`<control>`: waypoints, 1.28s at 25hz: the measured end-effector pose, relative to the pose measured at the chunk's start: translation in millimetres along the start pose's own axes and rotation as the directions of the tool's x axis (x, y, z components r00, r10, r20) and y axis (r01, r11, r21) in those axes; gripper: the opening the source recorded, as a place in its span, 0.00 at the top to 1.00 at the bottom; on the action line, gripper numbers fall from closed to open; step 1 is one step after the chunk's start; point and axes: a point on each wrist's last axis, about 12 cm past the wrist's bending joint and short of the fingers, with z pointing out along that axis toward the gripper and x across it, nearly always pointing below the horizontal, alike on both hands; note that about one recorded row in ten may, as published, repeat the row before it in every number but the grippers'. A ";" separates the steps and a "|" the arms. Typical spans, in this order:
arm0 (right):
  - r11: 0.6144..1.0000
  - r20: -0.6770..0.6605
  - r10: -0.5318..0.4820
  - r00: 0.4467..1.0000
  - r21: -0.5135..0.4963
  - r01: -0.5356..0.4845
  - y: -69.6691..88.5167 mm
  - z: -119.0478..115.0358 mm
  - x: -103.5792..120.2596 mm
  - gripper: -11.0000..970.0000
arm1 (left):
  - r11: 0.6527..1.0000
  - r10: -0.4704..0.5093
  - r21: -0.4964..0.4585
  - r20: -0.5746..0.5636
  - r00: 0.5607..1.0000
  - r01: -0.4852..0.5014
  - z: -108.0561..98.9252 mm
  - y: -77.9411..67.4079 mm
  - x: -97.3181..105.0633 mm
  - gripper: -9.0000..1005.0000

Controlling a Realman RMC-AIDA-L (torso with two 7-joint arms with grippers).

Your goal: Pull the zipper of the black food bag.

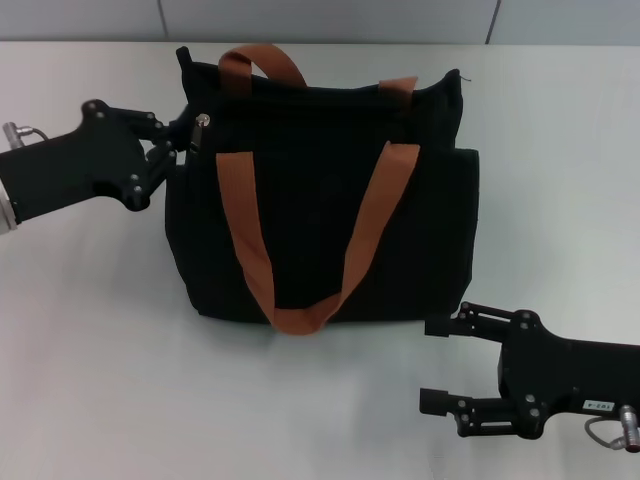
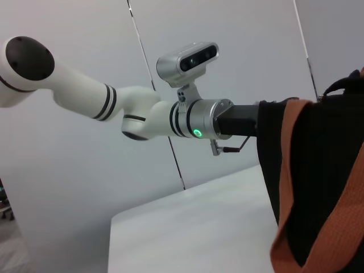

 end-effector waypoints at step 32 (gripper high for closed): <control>0.848 0.053 0.521 0.852 -0.147 -0.509 -75.9 71.1 -142.5 0.15 | 1.000 0.014 0.000 0.116 0.993 -0.014 6.9 -11.7 -8.0 0.96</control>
